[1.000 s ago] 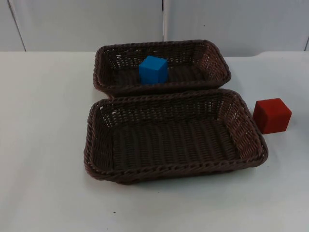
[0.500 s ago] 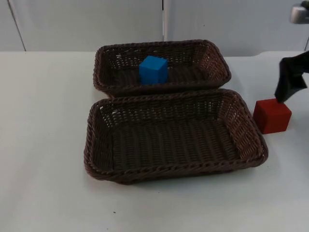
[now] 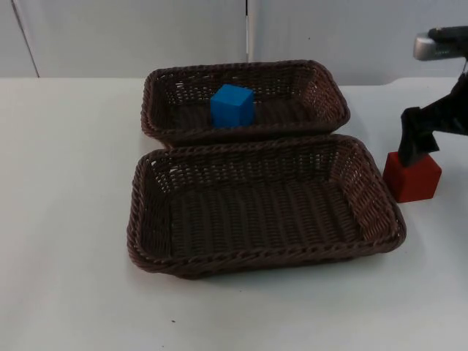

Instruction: Pick up one cube with the left hand and place it into the upper basket. Pick up one cube with the right hand and place it into the lower basket.

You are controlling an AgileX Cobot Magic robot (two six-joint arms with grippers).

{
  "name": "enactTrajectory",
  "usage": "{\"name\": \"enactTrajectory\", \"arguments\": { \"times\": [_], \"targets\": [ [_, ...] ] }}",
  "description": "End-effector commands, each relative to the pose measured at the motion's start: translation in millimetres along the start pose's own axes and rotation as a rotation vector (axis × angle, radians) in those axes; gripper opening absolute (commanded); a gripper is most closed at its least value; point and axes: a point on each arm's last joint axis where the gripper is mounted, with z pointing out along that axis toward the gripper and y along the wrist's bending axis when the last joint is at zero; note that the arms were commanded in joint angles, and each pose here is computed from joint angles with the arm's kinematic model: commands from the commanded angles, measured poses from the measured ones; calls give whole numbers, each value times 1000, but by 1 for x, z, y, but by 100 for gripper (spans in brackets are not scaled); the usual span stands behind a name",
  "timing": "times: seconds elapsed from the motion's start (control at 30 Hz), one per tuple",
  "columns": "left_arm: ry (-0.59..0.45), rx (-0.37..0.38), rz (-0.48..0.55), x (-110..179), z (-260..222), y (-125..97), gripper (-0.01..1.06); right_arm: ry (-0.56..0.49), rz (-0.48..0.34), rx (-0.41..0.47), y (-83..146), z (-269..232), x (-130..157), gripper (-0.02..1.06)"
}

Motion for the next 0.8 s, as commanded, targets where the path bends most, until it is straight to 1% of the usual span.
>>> {"name": "enactTrajectory", "arguments": {
  "times": [0.0,0.1,0.43,0.63,0.7,0.77],
  "targets": [
    [-5,-7,5,1,-1,1,95,-20,-5,0,1,8,-1,105],
    [-5,-8,6,1,-1,1,95,-19,17,-10,2,18,0,105],
    [-4,-11,11,1,-1,1,95,-29,19,-9,2,54,7,105],
    [-4,-13,14,1,-1,1,95,-25,20,-10,2,57,9,105],
    [-4,-13,14,1,-1,1,95,-22,20,-10,2,57,9,104],
    [-4,-13,14,1,-1,1,95,-22,20,-10,2,57,9,100]
  ]
}}
